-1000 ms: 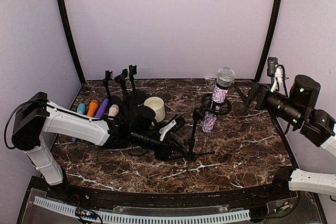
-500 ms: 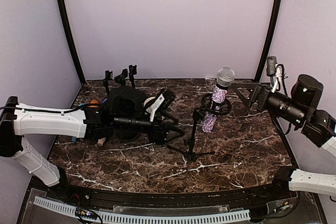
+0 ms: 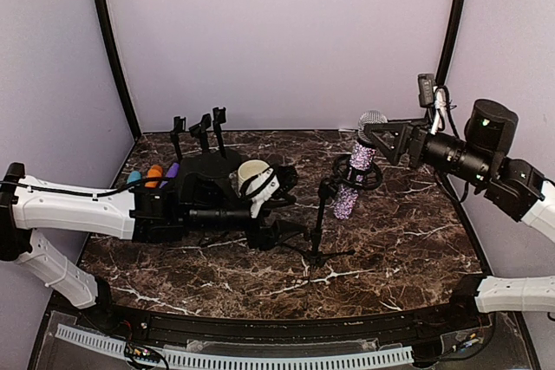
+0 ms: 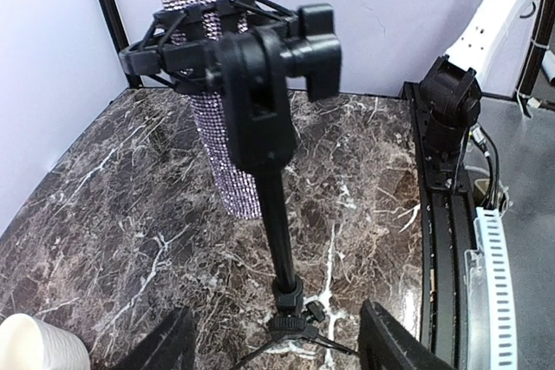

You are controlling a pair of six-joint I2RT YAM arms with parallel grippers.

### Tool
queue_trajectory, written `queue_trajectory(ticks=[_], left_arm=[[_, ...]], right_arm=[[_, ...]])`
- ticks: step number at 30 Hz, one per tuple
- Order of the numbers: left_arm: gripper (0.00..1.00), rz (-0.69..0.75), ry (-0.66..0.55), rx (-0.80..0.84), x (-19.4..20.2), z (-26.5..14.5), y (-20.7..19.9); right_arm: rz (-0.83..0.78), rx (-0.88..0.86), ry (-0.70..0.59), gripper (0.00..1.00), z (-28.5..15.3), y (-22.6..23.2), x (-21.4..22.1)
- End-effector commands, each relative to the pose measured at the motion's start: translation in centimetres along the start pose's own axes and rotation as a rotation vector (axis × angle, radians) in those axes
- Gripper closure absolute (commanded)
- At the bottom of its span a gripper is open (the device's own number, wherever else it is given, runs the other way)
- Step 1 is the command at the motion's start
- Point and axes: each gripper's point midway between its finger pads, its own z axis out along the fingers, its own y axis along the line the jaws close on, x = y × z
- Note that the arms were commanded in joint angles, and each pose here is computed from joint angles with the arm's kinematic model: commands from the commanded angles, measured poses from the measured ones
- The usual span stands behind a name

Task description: Remove the microphone from the stand

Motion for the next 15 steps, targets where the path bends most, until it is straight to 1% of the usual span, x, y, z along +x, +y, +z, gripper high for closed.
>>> queue_trajectory(ticks=[1,5,8,15], left_arm=[[0.35,0.157,0.062,-0.129,1.9,0.3,0.8],[0.37,0.246,0.105,-0.170,3.1,1.2,0.3],[0.37,0.314,0.137,-0.189,4.1,2.1,-0.1],[0.39,0.446,0.167,-0.224,5.0,3.9,-0.7]], right_arm=[[-0.054,-0.065,-0.057,0.03,0.3,1.8,-2.7],[-0.062,-0.063,-0.036,0.06,1.1,1.8,-2.6],[-0.064,-0.062,-0.031,0.07,1.3,1.8,-2.5],[-0.064,-0.053,-0.033,0.07,1.4,1.6,-2.4]])
